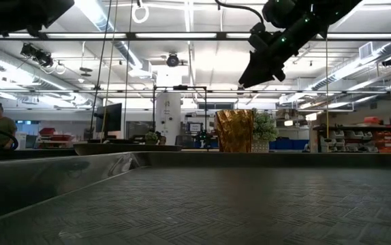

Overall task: Pick and place plate/cup/fork/spoon on tray
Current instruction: Put the orange glass on the top right of the black tray

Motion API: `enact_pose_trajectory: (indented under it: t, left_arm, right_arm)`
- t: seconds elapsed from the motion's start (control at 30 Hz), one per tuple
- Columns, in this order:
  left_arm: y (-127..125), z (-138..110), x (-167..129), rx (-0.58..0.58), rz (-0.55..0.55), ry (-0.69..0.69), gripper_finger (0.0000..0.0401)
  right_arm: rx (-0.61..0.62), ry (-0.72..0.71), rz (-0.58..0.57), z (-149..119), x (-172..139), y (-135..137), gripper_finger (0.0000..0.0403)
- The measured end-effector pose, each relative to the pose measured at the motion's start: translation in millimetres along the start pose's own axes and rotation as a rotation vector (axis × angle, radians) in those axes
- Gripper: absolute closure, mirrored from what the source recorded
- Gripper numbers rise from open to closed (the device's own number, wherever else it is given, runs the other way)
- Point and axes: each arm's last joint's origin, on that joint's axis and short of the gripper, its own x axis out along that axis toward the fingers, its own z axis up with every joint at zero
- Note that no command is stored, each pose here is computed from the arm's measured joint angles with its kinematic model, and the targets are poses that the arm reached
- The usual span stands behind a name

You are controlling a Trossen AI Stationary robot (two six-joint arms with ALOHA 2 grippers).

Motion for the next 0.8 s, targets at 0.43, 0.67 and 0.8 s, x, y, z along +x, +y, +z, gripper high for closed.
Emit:
enact_pose_trajectory:
  t: [0.43, 0.67, 0.8]
  left_arm:
    - [-2, -1, 0, 0.127, -0.038, -0.006, 0.0365]
    - [-8, -13, -1, 0.042, -0.077, 0.111, 0.0365]
    - [-9, -14, -1, -0.047, -0.075, 0.122, 0.0365]
  right_arm:
    - [-0.003, 0.027, 0.073, -4, 5, 14, 0.0254]
    - [-0.053, 0.117, -0.007, -18, 23, 24, 0.0254]
    - [-0.081, 0.238, -0.015, -16, 35, 18, 0.0255]
